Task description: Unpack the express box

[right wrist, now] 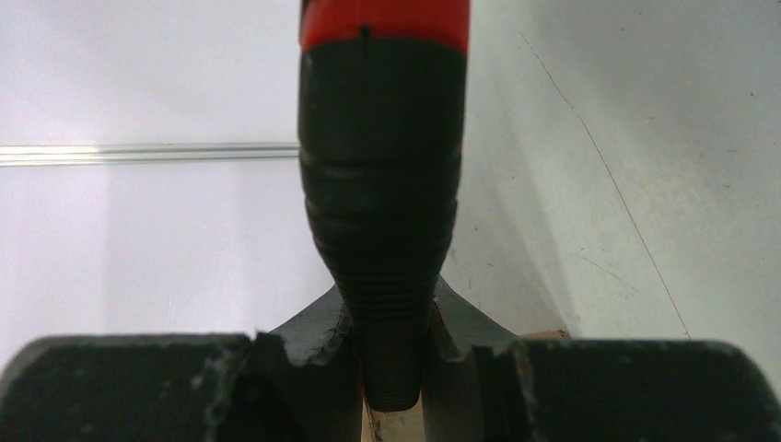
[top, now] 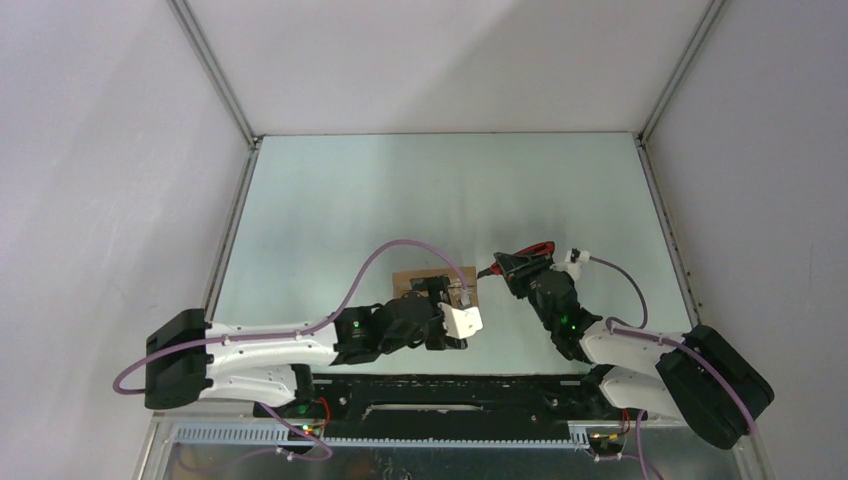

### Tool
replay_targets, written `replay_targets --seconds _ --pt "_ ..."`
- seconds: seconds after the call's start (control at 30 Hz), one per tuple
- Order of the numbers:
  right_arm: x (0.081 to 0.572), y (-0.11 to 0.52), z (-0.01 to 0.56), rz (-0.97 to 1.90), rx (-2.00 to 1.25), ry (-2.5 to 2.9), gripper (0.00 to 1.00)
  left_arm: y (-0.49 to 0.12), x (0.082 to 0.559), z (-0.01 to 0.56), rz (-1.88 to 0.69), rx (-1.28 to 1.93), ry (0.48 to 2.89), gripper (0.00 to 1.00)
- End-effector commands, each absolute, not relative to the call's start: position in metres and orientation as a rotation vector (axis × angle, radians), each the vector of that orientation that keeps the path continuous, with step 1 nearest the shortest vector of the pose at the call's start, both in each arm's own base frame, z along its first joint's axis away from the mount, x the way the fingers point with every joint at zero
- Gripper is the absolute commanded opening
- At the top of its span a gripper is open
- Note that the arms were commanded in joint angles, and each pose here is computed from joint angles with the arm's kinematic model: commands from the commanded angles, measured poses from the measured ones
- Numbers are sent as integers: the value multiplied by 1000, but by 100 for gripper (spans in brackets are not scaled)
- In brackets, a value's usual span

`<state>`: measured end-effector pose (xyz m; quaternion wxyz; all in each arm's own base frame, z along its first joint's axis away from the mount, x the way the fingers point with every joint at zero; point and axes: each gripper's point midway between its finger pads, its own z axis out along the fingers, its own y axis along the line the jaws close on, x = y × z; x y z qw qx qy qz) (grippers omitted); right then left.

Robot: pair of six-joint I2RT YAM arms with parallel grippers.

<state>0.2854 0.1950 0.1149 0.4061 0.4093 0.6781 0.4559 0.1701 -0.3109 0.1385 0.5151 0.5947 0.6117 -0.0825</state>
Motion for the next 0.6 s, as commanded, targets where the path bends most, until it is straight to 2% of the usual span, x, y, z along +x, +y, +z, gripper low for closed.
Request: replay_targets --seconds 0.0,0.57 --pt "294 201 150 1230 1005 1611 0 -310 164 127 -202 1474 1464 100" --pt "290 205 153 1254 1008 1614 0 -312 165 126 -201 1462 1473 100"
